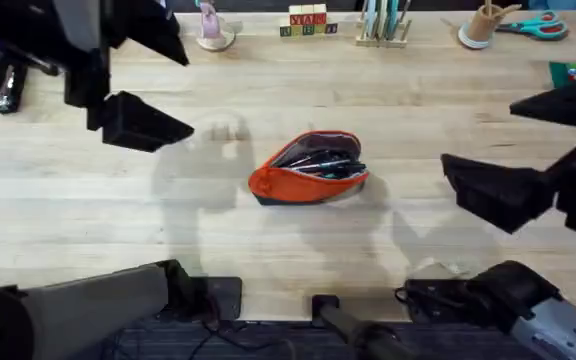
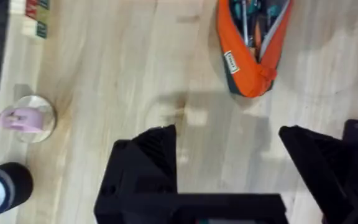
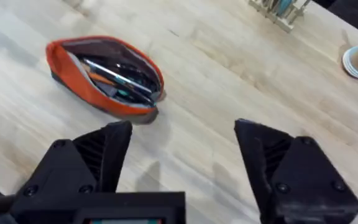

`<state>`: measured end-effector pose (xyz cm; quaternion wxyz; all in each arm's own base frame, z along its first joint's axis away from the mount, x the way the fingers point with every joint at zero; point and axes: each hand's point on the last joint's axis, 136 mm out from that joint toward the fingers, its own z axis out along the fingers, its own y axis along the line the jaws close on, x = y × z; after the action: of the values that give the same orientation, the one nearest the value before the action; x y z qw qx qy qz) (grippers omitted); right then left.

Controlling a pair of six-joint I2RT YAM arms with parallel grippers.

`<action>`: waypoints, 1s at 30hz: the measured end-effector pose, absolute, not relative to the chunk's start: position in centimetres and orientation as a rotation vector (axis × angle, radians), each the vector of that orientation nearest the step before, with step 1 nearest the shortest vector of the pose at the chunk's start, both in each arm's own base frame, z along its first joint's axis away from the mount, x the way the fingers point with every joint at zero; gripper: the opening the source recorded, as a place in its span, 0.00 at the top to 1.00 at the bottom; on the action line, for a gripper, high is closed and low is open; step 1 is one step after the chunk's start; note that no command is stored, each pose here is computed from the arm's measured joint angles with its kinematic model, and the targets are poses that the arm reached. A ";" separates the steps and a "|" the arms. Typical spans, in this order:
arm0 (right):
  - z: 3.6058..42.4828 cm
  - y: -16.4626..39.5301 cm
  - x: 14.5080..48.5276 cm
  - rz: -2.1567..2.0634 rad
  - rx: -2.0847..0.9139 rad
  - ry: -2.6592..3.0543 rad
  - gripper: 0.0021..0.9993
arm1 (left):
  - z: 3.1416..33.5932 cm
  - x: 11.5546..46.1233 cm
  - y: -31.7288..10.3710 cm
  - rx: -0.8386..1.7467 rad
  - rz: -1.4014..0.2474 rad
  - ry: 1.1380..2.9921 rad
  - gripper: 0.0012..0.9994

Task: Unzip the bag, pick up the pens from the table one at a time and place them inside, then zip the bag closed.

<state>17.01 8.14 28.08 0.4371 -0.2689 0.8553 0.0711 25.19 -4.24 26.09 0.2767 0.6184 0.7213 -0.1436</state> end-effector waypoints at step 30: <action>30.9 11.9 19.1 0.775 0.028 2.187 0.00 | 23.6 25.7 -3.9 1.862 -0.502 1.738 0.00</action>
<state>19.06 11.90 30.90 0.3991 0.0110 0.8641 0.3064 25.74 -3.92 23.57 0.2693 0.6909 0.6446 -0.1861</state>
